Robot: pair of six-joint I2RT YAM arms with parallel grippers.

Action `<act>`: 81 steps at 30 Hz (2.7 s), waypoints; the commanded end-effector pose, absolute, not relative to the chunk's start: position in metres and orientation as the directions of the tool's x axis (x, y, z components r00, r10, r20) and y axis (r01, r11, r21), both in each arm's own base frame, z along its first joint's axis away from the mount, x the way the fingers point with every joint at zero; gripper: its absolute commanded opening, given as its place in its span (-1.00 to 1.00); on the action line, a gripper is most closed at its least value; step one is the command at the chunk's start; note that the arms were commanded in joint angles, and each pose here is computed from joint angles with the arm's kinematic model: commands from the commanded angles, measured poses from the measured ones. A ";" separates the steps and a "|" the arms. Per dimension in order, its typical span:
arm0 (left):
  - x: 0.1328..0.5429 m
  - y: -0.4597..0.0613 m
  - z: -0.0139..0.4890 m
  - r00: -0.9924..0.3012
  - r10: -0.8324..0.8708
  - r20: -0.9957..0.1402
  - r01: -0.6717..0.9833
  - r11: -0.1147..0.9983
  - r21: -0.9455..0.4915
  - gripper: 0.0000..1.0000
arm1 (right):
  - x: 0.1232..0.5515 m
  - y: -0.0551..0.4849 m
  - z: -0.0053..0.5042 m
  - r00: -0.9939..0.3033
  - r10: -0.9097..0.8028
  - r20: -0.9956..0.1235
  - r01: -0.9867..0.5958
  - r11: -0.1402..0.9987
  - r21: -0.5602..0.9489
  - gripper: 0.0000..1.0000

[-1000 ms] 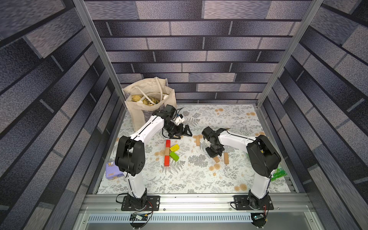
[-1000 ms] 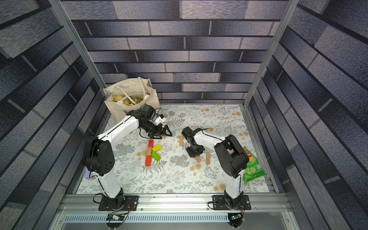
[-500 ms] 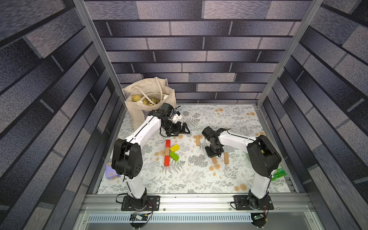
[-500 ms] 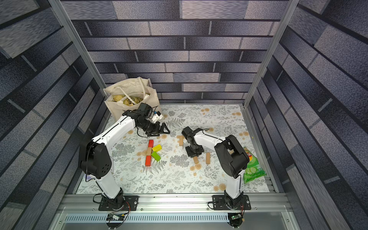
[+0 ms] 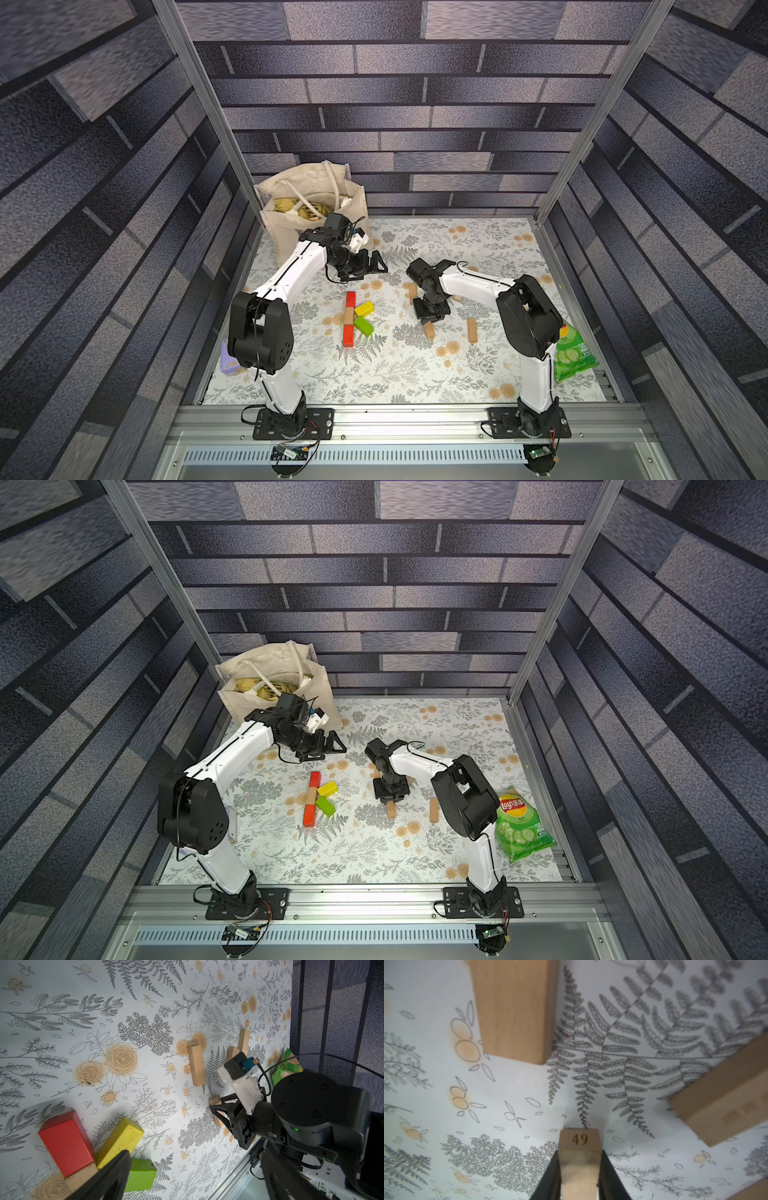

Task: Assemble the letter k with building blocks
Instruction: Move the building block to the center of the board.

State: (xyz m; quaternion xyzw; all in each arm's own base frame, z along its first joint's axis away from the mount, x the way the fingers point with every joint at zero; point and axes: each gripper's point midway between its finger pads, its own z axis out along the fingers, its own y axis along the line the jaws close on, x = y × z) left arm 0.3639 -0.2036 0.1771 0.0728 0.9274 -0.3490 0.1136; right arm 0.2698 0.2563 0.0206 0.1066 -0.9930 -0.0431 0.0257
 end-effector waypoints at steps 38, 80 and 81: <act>0.366 -0.197 0.170 -0.970 0.032 -0.242 0.182 0.755 -0.630 0.99 | 0.263 0.287 -0.015 -0.979 -0.145 0.143 -0.132 0.987 0.092 -0.39; 0.367 -0.197 0.164 -0.972 0.039 -0.232 0.180 0.759 -0.626 1.00 | 0.291 0.277 -0.018 -0.997 -0.081 0.001 -0.081 0.996 -0.026 -0.02; 0.367 -0.197 0.164 -0.972 0.040 -0.233 0.181 0.758 -0.626 0.99 | 0.290 0.276 -0.017 -0.997 -0.081 0.001 -0.081 0.996 -0.027 -0.02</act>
